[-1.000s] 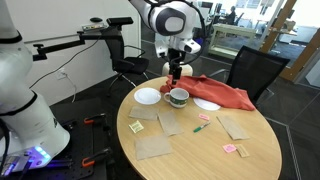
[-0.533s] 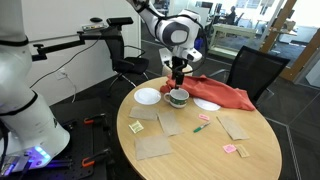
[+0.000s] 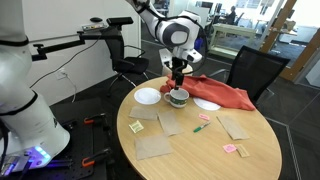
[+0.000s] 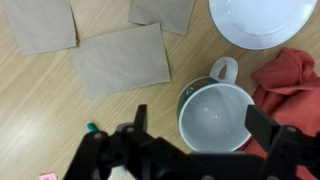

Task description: Move the mug to the right

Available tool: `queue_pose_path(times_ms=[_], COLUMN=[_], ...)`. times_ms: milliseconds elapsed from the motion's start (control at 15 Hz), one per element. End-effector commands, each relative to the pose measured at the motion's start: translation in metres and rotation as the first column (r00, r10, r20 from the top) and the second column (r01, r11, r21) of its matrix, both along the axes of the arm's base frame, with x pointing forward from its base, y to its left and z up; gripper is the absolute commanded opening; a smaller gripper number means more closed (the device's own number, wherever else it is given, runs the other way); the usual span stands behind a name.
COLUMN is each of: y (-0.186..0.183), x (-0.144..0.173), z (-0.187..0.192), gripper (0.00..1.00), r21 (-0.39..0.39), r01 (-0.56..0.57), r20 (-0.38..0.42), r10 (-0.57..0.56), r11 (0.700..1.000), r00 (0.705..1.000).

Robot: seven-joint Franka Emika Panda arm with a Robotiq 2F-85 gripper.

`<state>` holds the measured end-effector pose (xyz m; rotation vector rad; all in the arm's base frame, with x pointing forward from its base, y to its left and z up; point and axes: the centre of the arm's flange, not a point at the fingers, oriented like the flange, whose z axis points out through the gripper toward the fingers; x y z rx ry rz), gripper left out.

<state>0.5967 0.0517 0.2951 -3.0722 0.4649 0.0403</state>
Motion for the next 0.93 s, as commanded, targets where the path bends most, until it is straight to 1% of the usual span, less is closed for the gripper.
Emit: queue_pose_path(times_ms=[0,267,333,867], y=[0.001,-0.001,-0.001,-0.002], x=[0.002,0.005,0.006,0.020], z=[-0.012,-0.033,-0.040,-0.076], gripper=[1.00,1.00,1.00,1.00], r21=[-0.006,-0.009,-0.011,-0.024], r01=[0.008,0.021,0.021,0.057], r20=[0.004,0.002,0.012,0.139], r10=[-0.008,-0.021,-0.021,-0.053], r11=[1.000,1.000,1.000,0.998], r00=[1.000,1.000,1.000,0.989])
